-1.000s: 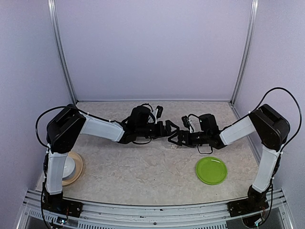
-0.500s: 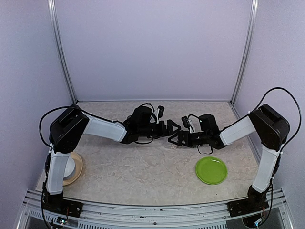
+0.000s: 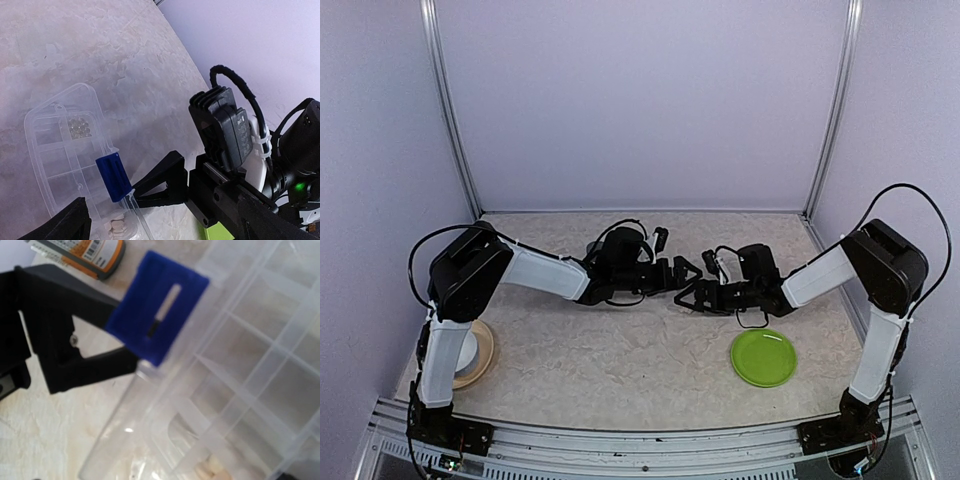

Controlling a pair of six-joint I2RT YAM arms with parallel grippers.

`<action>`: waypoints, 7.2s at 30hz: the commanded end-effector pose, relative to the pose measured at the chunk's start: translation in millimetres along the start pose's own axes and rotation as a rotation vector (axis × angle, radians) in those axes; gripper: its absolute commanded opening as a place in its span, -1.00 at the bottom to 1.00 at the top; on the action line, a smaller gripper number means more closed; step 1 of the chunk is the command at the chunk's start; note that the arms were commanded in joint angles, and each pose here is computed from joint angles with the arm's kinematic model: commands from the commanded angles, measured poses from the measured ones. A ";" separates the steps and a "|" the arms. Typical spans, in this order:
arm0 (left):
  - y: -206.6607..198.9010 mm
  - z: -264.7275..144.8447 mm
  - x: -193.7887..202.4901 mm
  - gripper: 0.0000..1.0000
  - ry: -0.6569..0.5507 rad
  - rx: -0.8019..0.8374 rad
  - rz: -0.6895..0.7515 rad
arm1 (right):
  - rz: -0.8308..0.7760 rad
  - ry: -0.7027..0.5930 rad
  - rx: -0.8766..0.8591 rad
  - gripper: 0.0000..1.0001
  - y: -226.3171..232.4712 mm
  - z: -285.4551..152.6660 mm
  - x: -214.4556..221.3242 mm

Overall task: Sort the pills into containers
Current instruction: Close the lid of the pill container.

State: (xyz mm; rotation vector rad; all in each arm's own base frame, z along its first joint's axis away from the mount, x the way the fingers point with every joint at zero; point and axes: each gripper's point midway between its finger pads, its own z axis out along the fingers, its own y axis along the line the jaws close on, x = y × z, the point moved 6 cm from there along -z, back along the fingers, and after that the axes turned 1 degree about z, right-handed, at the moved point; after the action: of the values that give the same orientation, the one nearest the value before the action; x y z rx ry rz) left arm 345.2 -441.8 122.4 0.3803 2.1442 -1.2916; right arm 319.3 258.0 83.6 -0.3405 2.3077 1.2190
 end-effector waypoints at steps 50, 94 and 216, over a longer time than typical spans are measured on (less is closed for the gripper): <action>-25.6 6.0 26.8 0.98 0.068 0.036 0.054 | 0.227 -0.153 -0.037 1.00 -17.6 -55.8 1.0; -26.8 29.6 48.8 0.98 0.133 0.056 0.027 | 0.332 -0.185 -0.068 0.96 -33.9 -46.3 -3.3; -16.3 32.7 61.6 0.98 0.159 -0.001 0.037 | 0.106 -0.017 -0.052 0.14 -20.2 -31.4 -42.3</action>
State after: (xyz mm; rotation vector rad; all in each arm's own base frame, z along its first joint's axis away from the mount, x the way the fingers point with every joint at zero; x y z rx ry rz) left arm 308.0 -487.8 97.1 0.5210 2.1771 -1.3242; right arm 357.6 218.5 97.5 -0.1959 2.3235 1.3342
